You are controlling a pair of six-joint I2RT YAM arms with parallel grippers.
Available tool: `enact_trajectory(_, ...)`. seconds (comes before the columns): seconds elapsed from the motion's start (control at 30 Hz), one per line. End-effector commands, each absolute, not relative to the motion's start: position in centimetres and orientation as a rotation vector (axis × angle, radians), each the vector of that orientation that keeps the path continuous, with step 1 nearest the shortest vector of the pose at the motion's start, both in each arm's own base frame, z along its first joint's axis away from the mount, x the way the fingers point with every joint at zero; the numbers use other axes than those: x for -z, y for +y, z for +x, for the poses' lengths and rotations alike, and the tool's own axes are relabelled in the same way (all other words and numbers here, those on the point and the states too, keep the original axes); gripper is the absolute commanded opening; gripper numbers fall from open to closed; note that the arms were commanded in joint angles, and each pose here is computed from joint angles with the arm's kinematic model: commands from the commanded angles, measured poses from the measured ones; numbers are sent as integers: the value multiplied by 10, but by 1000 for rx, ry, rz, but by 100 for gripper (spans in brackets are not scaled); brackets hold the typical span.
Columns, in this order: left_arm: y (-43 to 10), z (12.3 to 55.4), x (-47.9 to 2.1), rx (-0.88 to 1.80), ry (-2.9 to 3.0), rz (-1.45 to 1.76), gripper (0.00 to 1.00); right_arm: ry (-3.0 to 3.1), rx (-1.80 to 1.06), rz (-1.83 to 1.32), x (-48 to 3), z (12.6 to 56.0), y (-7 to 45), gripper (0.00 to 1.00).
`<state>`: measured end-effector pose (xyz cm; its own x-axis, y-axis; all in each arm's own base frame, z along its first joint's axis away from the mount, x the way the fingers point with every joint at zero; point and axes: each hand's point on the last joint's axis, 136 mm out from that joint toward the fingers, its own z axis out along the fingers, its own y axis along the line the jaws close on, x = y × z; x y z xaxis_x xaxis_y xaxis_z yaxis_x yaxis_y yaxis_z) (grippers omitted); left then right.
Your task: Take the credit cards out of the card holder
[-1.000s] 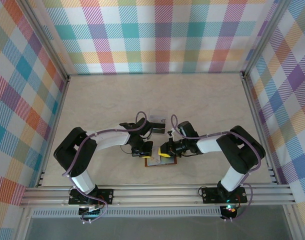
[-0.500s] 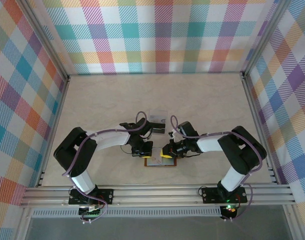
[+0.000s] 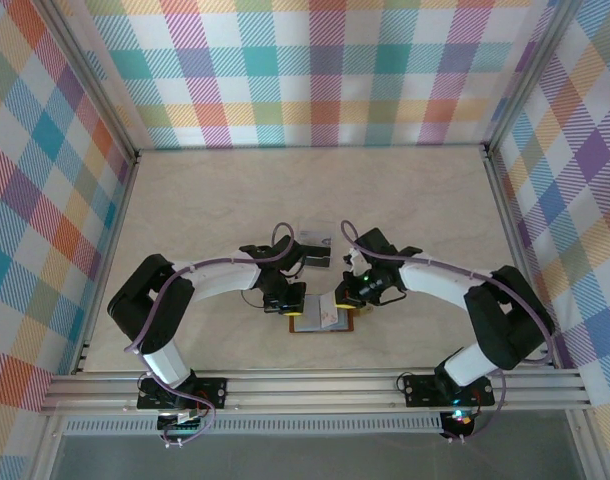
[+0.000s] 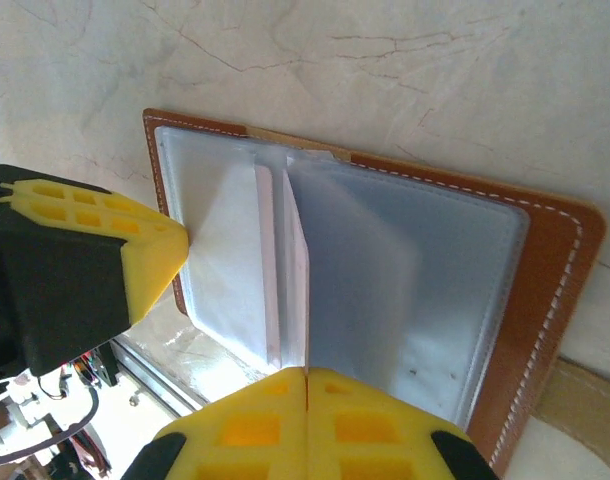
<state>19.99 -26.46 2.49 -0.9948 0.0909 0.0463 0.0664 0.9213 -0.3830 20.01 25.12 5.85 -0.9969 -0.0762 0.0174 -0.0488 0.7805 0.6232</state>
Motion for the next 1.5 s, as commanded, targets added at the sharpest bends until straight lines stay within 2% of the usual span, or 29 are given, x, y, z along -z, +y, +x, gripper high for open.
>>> enact_trajectory(0.0,-237,182,-11,-375,-3001,-126,3,-2940,968,136,-71,196,242,0)
enact_trajectory(0.27,-244,193,-39,-448,-3063,-139,5,-2991,1005,234,-98,208,248,1)
enact_trajectory(0.37,-243,199,-48,-451,-3106,-142,6,-3019,1021,442,-111,212,250,7)
enact_trajectory(0.47,-240,202,-53,-448,-3136,-131,6,-3090,887,628,-115,225,241,3)
enact_trajectory(0.77,-225,200,-51,-420,-3162,-95,6,-2917,613,1475,-126,241,233,0)
enact_trajectory(0.97,-211,195,-46,-425,-3162,-34,6,-2748,479,1800,-135,249,228,0)
enact_trajectory(1.13,-208,190,-42,-509,-3125,23,7,-2653,320,1954,-130,263,220,0)
enact_trajectory(1.47,-200,186,-44,-543,-3113,60,7,-2518,261,2166,-153,309,244,0)
